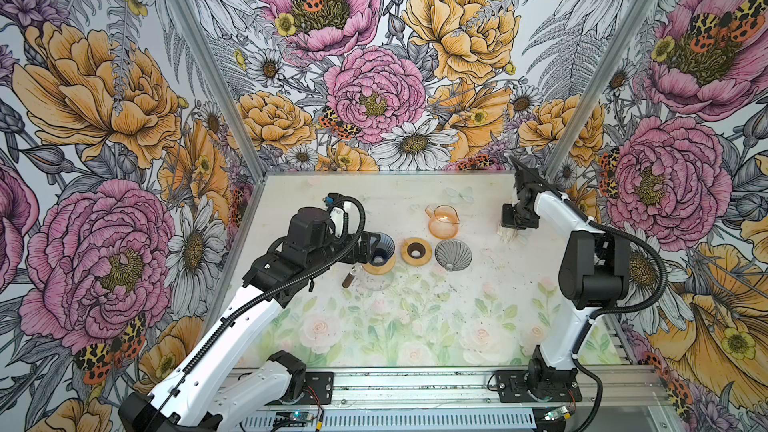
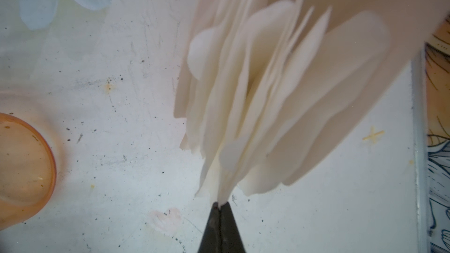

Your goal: Place the coffee filter in the dripper

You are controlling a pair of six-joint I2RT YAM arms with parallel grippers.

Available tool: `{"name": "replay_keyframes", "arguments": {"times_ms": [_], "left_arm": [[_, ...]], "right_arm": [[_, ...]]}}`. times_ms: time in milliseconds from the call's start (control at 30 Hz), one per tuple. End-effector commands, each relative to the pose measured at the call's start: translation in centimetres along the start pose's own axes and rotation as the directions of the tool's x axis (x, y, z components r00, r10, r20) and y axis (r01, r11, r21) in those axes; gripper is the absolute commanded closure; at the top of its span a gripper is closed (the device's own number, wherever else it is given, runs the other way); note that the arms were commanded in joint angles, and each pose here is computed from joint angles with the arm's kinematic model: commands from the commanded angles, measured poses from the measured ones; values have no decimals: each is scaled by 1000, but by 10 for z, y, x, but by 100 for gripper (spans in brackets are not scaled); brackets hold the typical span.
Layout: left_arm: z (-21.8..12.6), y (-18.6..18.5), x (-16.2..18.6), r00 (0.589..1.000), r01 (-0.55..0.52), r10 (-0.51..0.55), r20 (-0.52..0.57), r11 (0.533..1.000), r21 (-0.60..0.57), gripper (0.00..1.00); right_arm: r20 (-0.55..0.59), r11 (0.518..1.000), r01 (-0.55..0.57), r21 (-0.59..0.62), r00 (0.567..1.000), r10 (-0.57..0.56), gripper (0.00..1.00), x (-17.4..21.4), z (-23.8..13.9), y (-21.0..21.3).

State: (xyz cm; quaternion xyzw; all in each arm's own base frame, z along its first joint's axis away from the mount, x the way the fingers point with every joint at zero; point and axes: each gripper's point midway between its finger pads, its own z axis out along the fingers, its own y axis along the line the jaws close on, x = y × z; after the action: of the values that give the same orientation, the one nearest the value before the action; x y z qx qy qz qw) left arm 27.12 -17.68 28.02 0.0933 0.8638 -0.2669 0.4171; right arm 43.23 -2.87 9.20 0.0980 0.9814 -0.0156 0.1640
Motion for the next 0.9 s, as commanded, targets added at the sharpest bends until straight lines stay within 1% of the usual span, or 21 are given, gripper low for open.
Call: {"name": "replay_keyframes", "arguments": {"times_ms": [0, 100, 167, 233, 333, 433, 533, 733, 867], "left_arm": [[0, 0, -3, 1000, 2, -2, 21, 1000, -4, 1], [1, 0, -3, 1000, 0, 0, 18, 1000, -2, 1], [2, 0, -2, 1000, 1, -1, 15, 1000, -2, 1], [2, 0, -3, 1000, 0, 0, 14, 1000, -2, 1], [3, -1, -3, 1000, -4, 4, 14, 1000, 0, 1], [4, -2, -4, 1000, -5, 5, 12, 1000, 2, 1], [4, -3, -4, 1000, -5, 5, 11, 1000, 6, 1], [2, -4, -4, 1000, -8, 8, 14, 1000, 10, 1], [1, -6, -4, 1000, -11, 11, 15, 1000, 16, 1]], "right_arm": [[32, 999, -36, -14, 999, 36, 91, -3, -16, -2], [53, 999, -42, -29, 998, 43, 86, -4, -25, 0], [69, 998, -39, -50, 997, 42, 80, -5, -33, 3], [83, 997, -34, -63, 996, 39, 76, -4, -41, 5], [108, 997, -35, -65, 993, 41, 73, -1, -51, 4], [133, 997, -46, -58, 990, 54, 72, 1, -58, 1], [147, 997, -70, -40, 986, 76, 73, 3, -57, -5], [125, 994, -88, -59, 988, 95, 77, 3, -36, -5], [110, 992, -121, -36, 986, 124, 78, -2, -22, -12]]}}
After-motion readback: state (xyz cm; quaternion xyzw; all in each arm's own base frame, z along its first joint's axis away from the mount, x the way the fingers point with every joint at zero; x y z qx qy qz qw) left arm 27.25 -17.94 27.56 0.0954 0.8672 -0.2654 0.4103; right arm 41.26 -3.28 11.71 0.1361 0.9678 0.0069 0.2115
